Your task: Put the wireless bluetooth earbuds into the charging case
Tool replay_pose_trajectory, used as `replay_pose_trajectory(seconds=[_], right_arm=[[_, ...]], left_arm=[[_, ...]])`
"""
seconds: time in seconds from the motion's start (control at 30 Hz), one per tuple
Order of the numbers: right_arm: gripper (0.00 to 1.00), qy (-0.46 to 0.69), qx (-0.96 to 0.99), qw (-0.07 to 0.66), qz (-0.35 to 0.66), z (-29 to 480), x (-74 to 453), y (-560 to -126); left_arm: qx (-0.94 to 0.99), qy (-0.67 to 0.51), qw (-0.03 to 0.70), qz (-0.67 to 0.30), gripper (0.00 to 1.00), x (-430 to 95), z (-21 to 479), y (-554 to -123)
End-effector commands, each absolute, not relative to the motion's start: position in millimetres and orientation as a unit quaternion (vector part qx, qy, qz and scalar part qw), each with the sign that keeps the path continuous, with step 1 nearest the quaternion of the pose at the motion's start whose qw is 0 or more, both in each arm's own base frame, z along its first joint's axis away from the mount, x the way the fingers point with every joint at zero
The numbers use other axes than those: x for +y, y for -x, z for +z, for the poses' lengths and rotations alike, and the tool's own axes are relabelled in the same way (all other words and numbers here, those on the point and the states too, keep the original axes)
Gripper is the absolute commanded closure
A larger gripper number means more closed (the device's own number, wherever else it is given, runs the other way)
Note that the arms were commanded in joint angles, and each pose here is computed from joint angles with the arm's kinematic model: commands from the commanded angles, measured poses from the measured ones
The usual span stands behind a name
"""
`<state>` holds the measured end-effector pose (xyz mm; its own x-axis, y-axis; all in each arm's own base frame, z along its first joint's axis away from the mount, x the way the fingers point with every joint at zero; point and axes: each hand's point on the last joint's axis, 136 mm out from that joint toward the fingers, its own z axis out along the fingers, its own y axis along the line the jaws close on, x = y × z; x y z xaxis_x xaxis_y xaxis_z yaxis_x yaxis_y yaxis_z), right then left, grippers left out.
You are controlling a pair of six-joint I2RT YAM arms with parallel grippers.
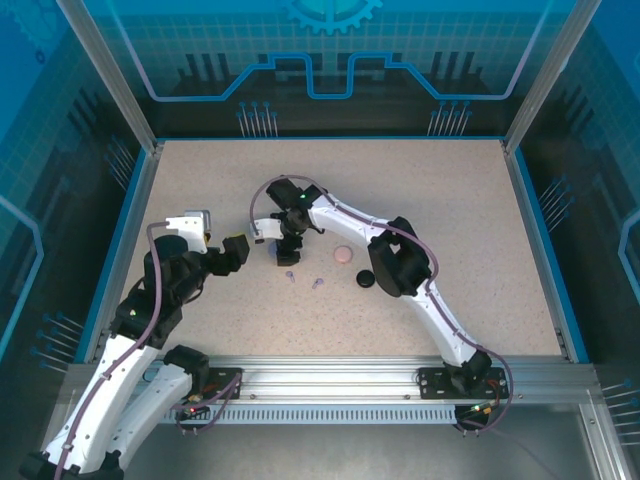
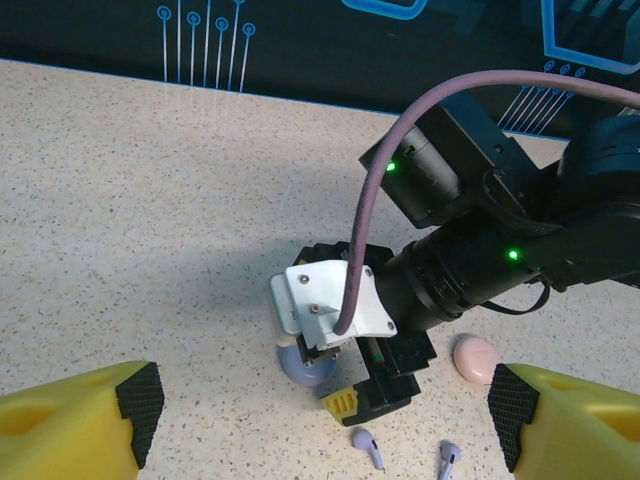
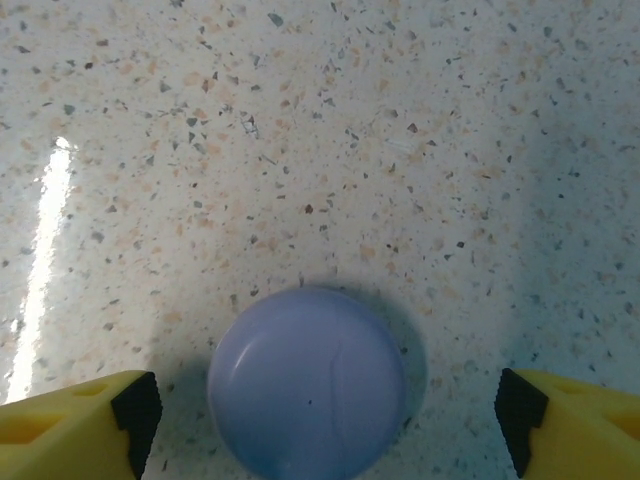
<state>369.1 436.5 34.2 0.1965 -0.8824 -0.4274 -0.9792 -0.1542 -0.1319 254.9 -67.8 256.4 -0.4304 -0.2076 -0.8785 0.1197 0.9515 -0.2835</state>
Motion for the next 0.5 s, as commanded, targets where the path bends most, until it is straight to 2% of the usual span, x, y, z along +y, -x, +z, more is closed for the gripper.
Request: replay_pose_trajectory(seconds=[0.0, 0.47], right_arm=[[0.13, 0.753, 0.626, 0.161, 0.127, 25, 433, -361], [0.29, 0.756, 0.628, 0.131, 0.132, 3, 431, -357]], left_arm=[[0.822, 0.028, 0.551, -0.144, 0.12, -62, 273, -252], [0.822, 0.029, 0.550, -0.144, 0.12, -61, 272, -252]])
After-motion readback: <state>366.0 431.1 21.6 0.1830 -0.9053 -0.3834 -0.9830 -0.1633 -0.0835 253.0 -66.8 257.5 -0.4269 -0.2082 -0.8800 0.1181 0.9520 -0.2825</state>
